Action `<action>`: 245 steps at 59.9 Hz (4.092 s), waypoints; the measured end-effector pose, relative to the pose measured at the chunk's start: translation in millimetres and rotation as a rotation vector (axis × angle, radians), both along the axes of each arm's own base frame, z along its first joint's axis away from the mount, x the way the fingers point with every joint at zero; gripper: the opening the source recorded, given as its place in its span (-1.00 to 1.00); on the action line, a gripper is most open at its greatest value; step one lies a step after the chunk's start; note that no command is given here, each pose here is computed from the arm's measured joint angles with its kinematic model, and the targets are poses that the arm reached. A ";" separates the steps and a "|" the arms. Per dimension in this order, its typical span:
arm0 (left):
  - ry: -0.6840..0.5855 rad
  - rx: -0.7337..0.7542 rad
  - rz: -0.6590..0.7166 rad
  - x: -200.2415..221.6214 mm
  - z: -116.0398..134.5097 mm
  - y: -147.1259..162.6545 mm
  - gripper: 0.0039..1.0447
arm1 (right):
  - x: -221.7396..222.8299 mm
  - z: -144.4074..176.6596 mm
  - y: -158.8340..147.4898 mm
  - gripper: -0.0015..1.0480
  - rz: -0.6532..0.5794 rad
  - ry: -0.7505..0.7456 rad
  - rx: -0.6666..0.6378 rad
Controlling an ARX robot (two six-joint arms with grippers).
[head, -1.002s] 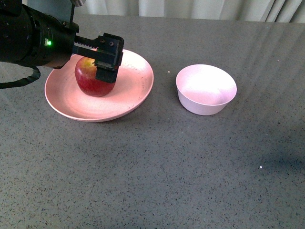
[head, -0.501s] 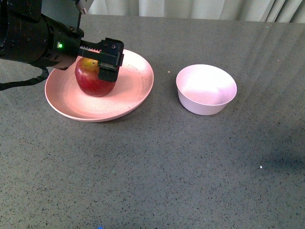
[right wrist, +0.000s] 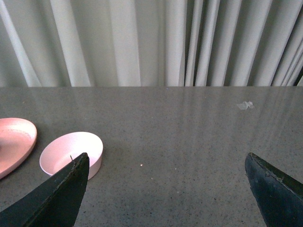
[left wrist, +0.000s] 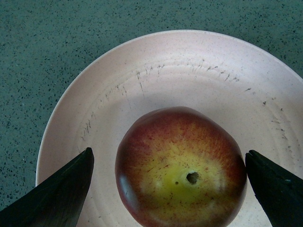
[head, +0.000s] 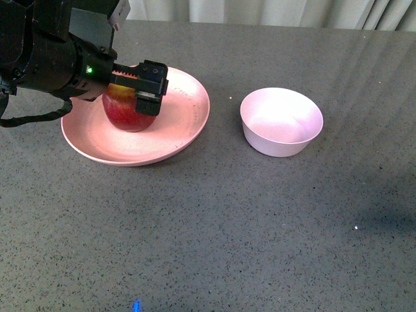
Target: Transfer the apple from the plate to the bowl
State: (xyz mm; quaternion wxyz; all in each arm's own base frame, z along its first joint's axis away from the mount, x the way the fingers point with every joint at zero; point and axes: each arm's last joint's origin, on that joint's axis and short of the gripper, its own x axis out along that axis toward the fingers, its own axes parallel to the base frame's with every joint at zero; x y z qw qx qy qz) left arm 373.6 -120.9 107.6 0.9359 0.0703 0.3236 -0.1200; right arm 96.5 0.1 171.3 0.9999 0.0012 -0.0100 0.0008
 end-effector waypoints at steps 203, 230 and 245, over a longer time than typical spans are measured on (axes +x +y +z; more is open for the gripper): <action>-0.095 -0.146 -0.423 -39.8 64.0 -127.5 0.84 | 0.0 0.0 0.0 0.83 0.000 0.000 0.000; -0.688 -0.164 0.256 -87.4 94.3 59.4 -0.20 | 0.0 0.0 0.0 0.83 0.001 0.000 0.000; -0.651 -0.153 0.237 -145.6 72.9 88.6 -0.97 | 0.0 0.0 0.0 0.83 0.000 0.000 0.000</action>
